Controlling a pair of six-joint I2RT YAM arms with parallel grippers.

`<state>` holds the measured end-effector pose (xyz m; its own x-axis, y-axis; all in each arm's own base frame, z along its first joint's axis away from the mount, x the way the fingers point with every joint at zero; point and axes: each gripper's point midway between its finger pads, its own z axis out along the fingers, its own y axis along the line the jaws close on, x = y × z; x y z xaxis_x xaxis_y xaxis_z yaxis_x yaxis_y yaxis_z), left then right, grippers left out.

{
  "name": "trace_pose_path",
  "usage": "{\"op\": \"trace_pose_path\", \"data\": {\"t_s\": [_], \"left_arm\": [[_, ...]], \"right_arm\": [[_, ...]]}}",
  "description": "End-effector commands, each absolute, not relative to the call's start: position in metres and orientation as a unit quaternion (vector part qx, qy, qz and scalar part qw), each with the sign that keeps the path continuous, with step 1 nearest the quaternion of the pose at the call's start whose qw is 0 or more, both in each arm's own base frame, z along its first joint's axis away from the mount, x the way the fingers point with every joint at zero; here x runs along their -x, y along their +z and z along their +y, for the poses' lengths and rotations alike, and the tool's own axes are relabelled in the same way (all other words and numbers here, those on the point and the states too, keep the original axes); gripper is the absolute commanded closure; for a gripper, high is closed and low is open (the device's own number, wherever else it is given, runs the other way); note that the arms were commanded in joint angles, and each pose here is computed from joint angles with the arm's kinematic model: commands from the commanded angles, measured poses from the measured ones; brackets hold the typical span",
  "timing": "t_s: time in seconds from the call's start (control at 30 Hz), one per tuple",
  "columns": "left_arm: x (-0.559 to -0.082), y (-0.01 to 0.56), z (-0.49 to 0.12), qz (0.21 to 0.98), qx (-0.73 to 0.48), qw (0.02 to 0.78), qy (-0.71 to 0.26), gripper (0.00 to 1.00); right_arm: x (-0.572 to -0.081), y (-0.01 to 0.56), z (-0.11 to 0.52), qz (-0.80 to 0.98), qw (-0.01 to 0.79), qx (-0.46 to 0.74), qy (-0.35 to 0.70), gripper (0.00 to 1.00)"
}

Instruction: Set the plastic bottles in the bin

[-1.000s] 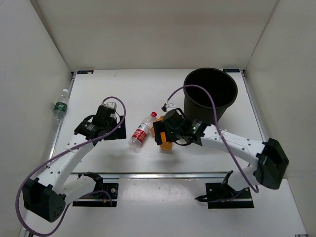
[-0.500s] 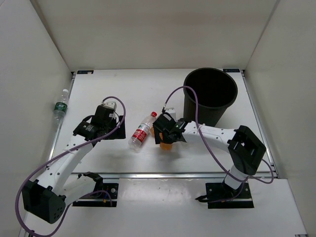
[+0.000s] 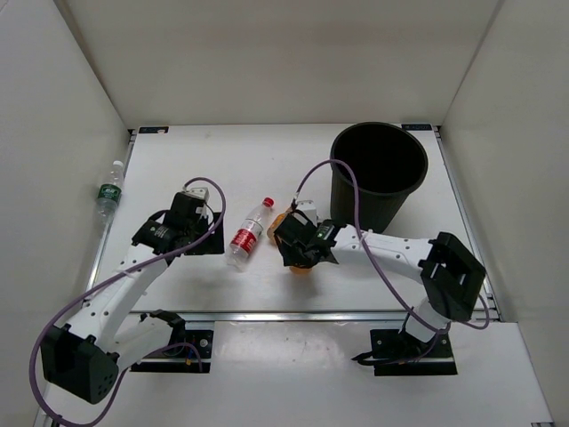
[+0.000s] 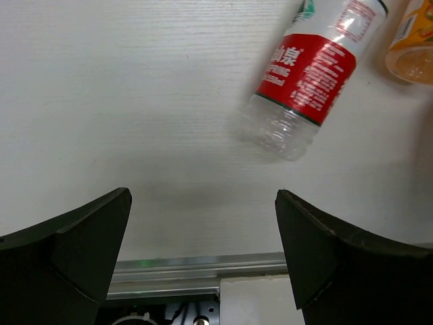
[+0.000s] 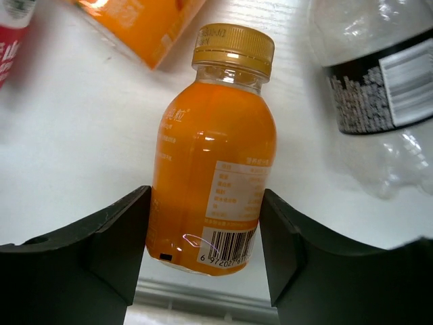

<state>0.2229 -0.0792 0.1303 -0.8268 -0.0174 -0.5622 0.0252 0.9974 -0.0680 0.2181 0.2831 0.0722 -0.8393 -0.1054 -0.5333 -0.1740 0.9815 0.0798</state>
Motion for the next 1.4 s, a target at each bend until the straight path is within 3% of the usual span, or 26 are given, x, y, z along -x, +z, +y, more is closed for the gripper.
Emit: {"op": "trace_pose_path", "data": {"t_s": [0.0, 0.13, 0.23, 0.5, 0.63, 0.77, 0.83, 0.87, 0.93, 0.97, 1.03, 1.07, 1.37], "left_arm": [[-0.232, 0.13, -0.093, 0.95, -0.015, 0.304, -0.066, 0.01], [-0.245, 0.126, -0.119, 0.945, -0.037, 0.306, -0.111, 0.02], [-0.254, 0.117, -0.125, 0.949, -0.039, 0.295, -0.106, 0.01], [-0.281, 0.096, -0.132, 0.952, -0.028, 0.292, -0.087, 0.01], [-0.295, 0.085, -0.132, 0.957, -0.03, 0.281, -0.057, 0.02], [-0.297, 0.078, -0.129, 0.963, -0.037, 0.266, -0.033, 0.01], [-0.296, 0.078, -0.124, 0.964, -0.027, 0.264, -0.03, 0.01], [-0.297, 0.079, -0.122, 0.962, -0.028, 0.269, -0.03, 0.01], [-0.296, 0.083, -0.122, 0.96, -0.024, 0.279, -0.032, 0.01], [-0.297, 0.086, -0.123, 0.959, -0.024, 0.28, -0.036, 0.02], [-0.297, 0.091, -0.122, 0.957, -0.019, 0.286, -0.041, 0.01], [-0.299, 0.096, -0.122, 0.955, -0.018, 0.293, -0.043, 0.02], [-0.305, 0.118, -0.114, 0.947, 0.008, 0.318, -0.043, 0.02]], "right_arm": [[-0.224, 0.125, 0.287, 0.942, 0.32, 0.044, 0.094, 0.72], [-0.229, 0.173, 0.294, 0.921, 0.358, 0.077, 0.132, 0.8], [-0.236, 0.219, 0.307, 0.894, 0.39, 0.11, 0.193, 0.79], [-0.266, 0.391, 0.289, 0.78, 0.549, 0.146, 0.261, 0.83], [-0.289, 0.416, 0.238, 0.776, 0.579, 0.099, 0.229, 0.84], [-0.323, 0.402, 0.174, 0.803, 0.565, 0.023, 0.185, 0.82], [-0.336, 0.381, 0.144, 0.823, 0.548, -0.008, 0.151, 0.75], [-0.339, 0.376, 0.138, 0.826, 0.544, -0.017, 0.145, 0.67], [-0.345, 0.368, 0.118, 0.833, 0.536, -0.036, 0.134, 0.45], [-0.348, 0.366, 0.114, 0.833, 0.535, -0.042, 0.133, 0.39], [-0.348, 0.367, 0.112, 0.829, 0.543, -0.039, 0.123, 0.09], [-0.349, 0.368, 0.111, 0.828, 0.548, -0.042, 0.116, 0.02], [-0.335, 0.384, 0.124, 0.814, 0.57, -0.008, 0.113, 0.0]]}}
